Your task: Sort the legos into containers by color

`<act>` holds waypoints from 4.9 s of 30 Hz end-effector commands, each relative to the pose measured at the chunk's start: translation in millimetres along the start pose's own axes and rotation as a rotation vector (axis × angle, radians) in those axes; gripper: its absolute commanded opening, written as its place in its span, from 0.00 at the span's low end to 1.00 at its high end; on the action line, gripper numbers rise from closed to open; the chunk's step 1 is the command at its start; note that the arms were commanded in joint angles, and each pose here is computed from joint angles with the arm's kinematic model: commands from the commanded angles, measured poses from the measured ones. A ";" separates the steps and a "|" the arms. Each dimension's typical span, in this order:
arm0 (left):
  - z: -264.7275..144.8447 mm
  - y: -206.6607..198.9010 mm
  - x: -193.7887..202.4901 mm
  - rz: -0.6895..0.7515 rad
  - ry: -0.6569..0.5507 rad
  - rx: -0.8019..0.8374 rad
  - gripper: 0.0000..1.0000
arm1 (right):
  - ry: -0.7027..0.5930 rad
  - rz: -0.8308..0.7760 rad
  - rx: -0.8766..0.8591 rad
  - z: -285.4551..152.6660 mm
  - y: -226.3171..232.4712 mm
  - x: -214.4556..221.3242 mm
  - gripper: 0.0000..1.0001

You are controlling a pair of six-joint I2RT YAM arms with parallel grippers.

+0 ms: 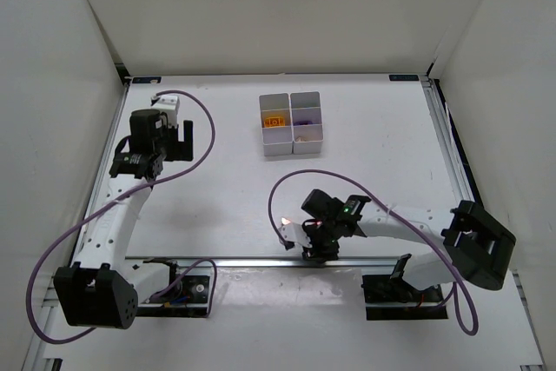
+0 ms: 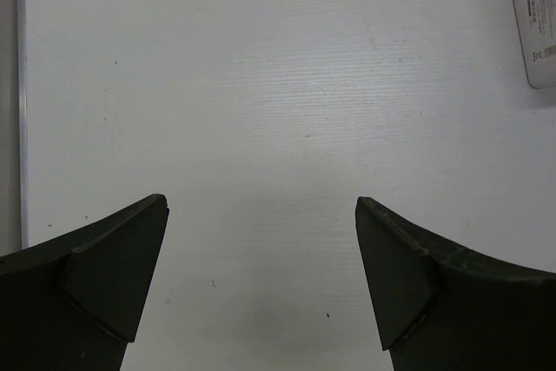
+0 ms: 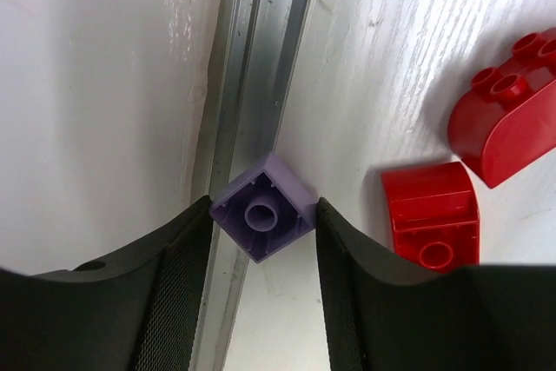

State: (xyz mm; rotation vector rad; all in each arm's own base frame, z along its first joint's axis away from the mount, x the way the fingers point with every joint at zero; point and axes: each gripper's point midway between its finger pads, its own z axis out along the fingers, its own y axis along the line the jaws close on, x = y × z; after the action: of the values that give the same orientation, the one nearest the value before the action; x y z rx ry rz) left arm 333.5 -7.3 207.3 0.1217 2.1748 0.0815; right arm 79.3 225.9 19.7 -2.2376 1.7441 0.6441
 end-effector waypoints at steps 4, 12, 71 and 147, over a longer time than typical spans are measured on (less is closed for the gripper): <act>-3.5 1.6 -1.8 0.004 -0.022 -0.009 0.99 | 0.021 -0.005 0.047 1.3 -10.7 4.3 0.26; 1.9 -11.2 3.7 0.016 0.001 0.064 0.99 | -0.136 0.142 0.220 -68.9 -47.4 -48.6 0.14; 2.0 -64.6 4.2 -0.037 0.074 0.417 0.99 | -0.421 0.796 0.784 -192.8 -378.8 -11.7 0.74; -49.7 -344.3 202.7 1.305 0.115 1.588 0.70 | -0.410 0.620 0.503 -262.8 -110.8 96.9 0.79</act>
State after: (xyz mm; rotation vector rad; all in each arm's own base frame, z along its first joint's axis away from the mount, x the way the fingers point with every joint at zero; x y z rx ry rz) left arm 157.8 -319.2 28.4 2.3458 1.3825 -0.9060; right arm 250.6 55.6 184.5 -1.1574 2.1031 0.6239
